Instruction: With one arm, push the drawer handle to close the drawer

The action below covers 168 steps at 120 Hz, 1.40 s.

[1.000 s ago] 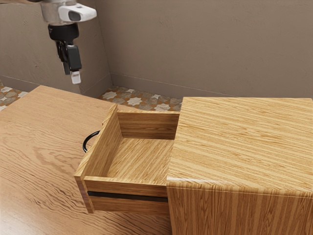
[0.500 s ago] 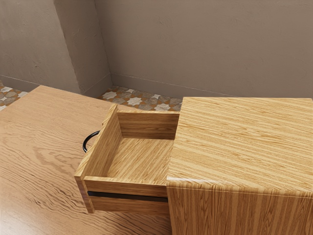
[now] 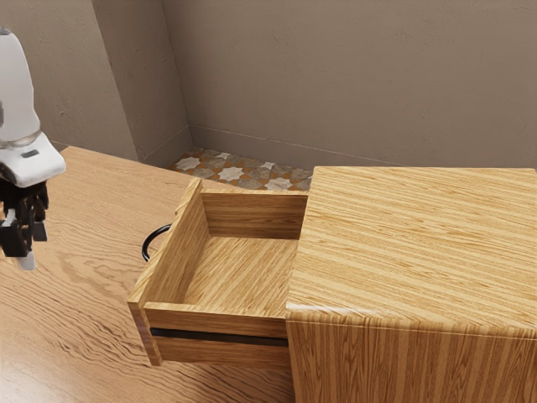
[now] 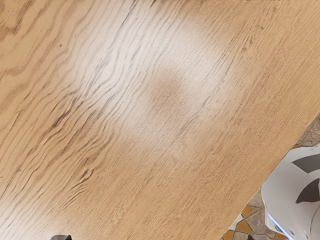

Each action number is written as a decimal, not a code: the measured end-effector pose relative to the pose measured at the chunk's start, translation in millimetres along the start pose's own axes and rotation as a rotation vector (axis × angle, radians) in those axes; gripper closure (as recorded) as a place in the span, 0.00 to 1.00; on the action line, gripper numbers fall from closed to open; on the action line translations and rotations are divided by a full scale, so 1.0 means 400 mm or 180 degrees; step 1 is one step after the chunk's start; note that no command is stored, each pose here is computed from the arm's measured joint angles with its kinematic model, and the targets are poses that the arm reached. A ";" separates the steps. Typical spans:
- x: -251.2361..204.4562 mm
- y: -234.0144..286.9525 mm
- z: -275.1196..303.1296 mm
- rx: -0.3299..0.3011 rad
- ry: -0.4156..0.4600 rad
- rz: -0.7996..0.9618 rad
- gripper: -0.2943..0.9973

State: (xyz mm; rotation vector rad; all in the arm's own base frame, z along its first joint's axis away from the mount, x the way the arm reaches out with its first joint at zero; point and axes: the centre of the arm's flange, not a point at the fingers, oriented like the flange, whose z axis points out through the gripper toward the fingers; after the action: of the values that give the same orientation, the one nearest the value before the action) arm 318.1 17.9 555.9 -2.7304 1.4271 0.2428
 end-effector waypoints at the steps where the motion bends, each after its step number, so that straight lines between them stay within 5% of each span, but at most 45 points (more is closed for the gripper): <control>1: 0.004 -0.004 0.007 0.0003 0.0006 0.0007 0.47; 31: 0.091 -0.107 0.055 0.0424 0.0304 0.0309 0.72; 60: 0.127 -0.128 0.040 0.0660 0.0521 0.0503 0.81; 168: 0.241 -0.099 0.069 0.0354 0.0773 0.0872 0.84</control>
State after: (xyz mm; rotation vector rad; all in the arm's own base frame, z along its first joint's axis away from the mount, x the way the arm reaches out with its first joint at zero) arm 401.6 -34.5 511.8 -2.5397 1.8163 -0.1610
